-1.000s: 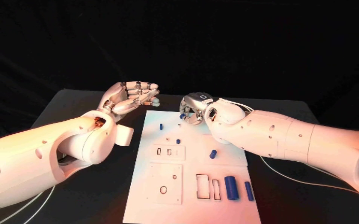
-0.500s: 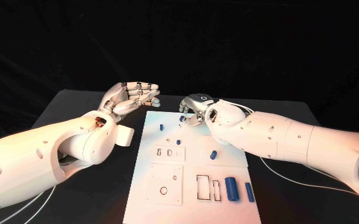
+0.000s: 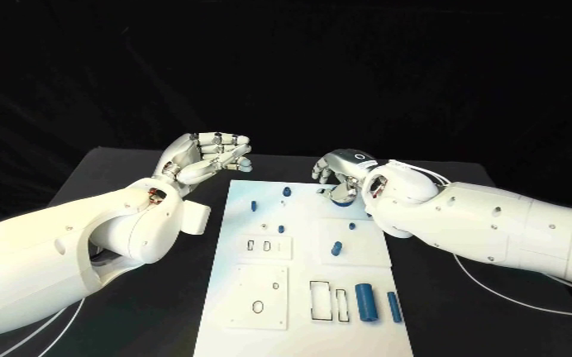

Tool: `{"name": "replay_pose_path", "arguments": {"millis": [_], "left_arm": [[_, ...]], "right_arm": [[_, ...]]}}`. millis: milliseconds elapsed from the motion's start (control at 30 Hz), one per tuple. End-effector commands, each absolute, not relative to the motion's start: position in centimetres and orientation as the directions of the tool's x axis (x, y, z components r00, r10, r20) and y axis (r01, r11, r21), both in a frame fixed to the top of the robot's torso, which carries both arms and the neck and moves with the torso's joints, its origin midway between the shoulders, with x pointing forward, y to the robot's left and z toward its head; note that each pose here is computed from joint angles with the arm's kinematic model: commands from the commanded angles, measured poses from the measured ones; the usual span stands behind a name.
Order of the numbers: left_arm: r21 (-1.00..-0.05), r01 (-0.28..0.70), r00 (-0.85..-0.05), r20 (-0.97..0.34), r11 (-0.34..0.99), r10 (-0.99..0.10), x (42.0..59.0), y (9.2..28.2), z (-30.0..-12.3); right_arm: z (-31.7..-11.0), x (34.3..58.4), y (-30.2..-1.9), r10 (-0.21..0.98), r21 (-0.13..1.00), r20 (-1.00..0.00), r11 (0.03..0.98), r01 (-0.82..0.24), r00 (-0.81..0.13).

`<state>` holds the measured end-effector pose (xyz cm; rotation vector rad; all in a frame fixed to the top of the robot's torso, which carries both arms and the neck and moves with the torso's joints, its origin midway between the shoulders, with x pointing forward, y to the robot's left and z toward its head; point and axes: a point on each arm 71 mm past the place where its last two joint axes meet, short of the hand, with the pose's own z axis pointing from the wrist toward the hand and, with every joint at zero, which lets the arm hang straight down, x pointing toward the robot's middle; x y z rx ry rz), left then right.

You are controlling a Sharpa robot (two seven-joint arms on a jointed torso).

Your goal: Assemble the parts on the task board

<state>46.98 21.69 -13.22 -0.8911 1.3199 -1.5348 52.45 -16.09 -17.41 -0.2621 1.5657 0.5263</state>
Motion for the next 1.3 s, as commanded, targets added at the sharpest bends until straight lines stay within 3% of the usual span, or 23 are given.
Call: {"name": "replay_pose_path", "arguments": {"millis": [33, 467, 1300], "left_arm": [[-0.983, 0.176, -0.356, -0.022, -0.044, -0.934, 47.0, 21.6, -13.1], [-0.984, 0.172, -0.351, -0.020, -0.044, -0.936, 47.2, 21.9, -13.2], [-0.984, 0.170, -0.356, -0.018, -0.046, -0.934, 47.3, 21.7, -13.3]], "right_arm": [[-16.9, 52.2, -17.7, 0.190, 0.218, -0.976, 0.878, -0.426, -0.107], [-16.9, 53.5, -23.7, 0.191, 0.250, -0.958, 0.921, -0.299, -0.214], [-19.3, 55.0, -22.3, 0.218, 0.301, -0.930, 0.915, -0.269, -0.297]]}}
